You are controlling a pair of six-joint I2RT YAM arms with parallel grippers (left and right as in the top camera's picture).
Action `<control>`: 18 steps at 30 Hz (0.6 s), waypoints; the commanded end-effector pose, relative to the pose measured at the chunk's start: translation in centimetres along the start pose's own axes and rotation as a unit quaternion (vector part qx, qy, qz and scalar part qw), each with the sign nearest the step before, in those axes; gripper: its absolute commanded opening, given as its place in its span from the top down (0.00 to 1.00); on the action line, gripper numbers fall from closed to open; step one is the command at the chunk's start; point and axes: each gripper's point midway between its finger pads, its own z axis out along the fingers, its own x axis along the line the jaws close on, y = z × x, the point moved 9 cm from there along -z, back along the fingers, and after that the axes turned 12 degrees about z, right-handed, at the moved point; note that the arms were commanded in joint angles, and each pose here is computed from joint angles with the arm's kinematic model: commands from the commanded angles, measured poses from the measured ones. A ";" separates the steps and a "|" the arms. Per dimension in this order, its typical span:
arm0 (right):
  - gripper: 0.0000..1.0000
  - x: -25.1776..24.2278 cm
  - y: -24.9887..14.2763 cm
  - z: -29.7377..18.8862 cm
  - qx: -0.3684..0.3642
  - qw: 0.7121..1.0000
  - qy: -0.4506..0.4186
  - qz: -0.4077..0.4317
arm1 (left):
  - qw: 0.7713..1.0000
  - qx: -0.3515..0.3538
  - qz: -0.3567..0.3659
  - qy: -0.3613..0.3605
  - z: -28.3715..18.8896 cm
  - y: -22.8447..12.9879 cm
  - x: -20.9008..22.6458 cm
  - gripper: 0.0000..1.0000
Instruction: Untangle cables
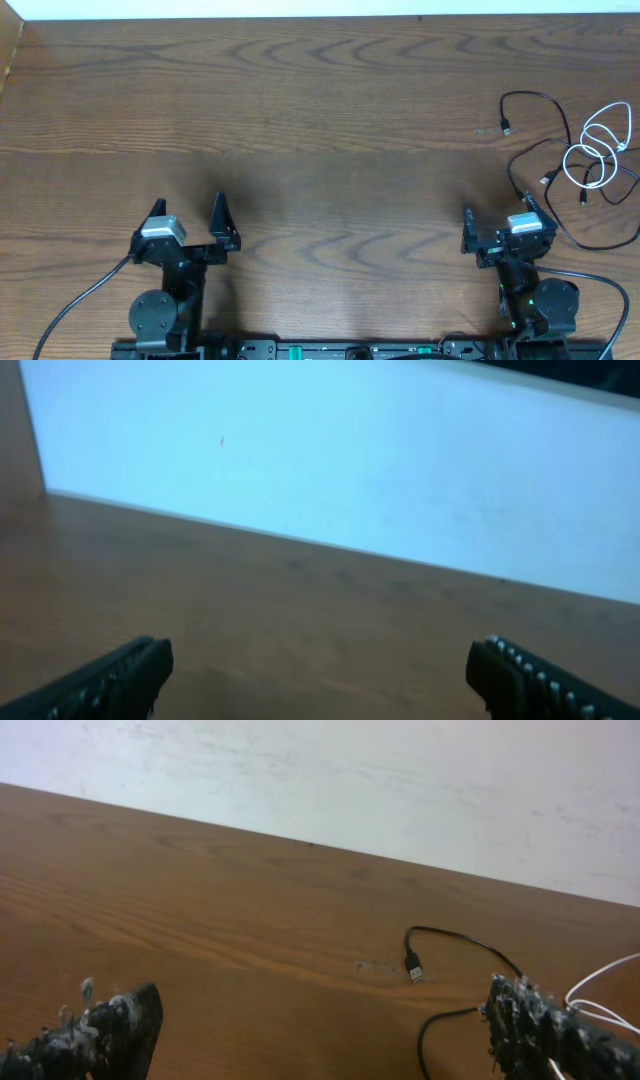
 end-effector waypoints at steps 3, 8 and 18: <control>0.01 0.1 0.0 0.0 -0.002 1.000 0.003 -0.007 | 0.993 -0.058 0.096 -0.019 0.7 -0.9 -0.4 0.01; 0.01 0.1 0.0 0.0 -0.002 1.000 0.003 -0.007 | 0.990 -0.077 0.119 -0.016 1.0 -2.2 -0.4 0.01; 0.01 0.1 0.0 0.0 -0.002 1.000 0.003 -0.007 | 0.992 -0.014 0.124 0.001 1.5 -5.3 0.0 0.01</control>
